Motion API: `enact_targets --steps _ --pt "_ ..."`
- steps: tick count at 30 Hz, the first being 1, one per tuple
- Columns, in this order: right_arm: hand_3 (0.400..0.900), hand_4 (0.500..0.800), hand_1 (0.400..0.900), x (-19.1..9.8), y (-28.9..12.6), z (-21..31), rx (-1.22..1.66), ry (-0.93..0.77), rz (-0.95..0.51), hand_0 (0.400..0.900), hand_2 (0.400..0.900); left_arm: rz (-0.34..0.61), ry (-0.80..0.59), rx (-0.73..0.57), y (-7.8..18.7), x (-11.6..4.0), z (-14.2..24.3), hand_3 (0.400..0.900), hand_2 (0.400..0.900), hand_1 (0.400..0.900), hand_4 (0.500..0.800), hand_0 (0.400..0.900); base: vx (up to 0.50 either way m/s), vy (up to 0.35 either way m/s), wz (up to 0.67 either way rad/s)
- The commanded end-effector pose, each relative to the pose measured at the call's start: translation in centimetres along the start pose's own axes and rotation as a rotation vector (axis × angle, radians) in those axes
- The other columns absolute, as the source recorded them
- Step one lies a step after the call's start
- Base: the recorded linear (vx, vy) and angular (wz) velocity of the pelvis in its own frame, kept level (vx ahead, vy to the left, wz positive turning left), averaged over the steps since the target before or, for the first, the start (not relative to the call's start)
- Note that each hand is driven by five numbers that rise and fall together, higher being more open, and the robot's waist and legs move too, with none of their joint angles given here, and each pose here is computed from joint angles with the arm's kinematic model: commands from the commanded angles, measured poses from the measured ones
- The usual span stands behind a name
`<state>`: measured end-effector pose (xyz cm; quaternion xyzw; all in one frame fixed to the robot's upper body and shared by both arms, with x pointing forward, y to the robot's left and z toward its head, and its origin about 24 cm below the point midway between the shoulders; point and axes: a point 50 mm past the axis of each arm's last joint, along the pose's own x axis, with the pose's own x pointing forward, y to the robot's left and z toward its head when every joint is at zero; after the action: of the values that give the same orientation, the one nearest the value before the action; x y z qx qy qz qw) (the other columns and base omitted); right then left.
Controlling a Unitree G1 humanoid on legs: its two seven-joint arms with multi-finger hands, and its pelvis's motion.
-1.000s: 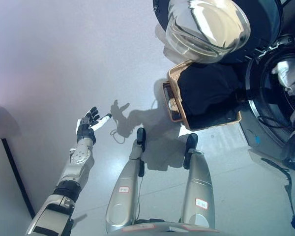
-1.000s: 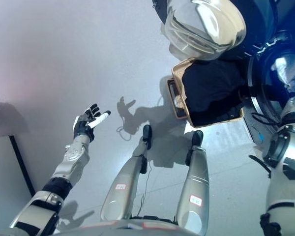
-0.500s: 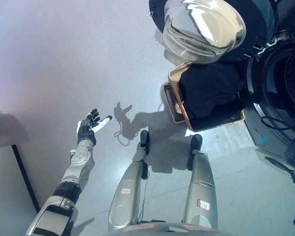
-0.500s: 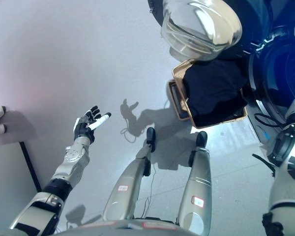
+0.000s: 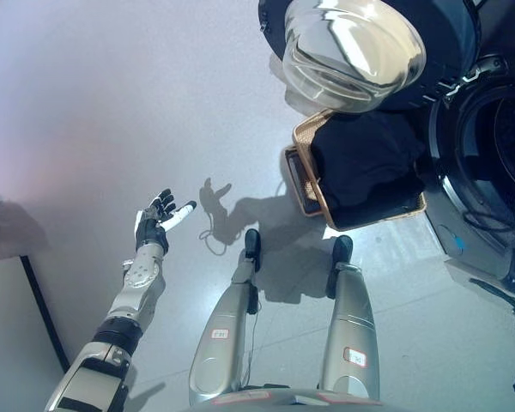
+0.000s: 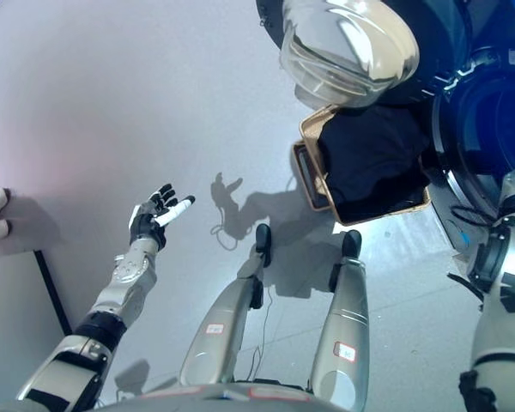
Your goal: Put the clothes in the basket into the washing machine.
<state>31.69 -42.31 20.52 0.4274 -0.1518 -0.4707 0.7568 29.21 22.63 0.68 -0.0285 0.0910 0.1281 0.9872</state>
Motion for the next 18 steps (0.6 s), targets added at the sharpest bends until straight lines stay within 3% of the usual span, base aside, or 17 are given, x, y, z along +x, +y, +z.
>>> enact_targets --steps 1,12,18 --pt "0.9 0.8 0.9 0.1 -0.5 -0.2 -0.427 -0.072 0.146 0.9 0.9 0.048 -0.061 0.023 2.1 -0.2 0.4 0.9 0.9 0.9 0.8 0.9 -0.029 -0.02 -0.08" --pt "0.9 0.8 0.9 -2.9 -1.3 -9.1 -1.315 -0.143 0.477 0.9 0.9 0.053 -0.101 0.078 1.1 1.2 1.5 0.9 0.9 0.9 0.8 0.9 0.004 0.014 -0.11" --pt "0.9 0.8 0.9 -3.7 -4.8 -12.3 -1.523 -0.047 0.499 0.9 0.9 0.036 -0.053 0.152 0.6 1.9 0.9 0.9 0.9 0.9 0.8 0.9 0.067 0.042 -0.17"
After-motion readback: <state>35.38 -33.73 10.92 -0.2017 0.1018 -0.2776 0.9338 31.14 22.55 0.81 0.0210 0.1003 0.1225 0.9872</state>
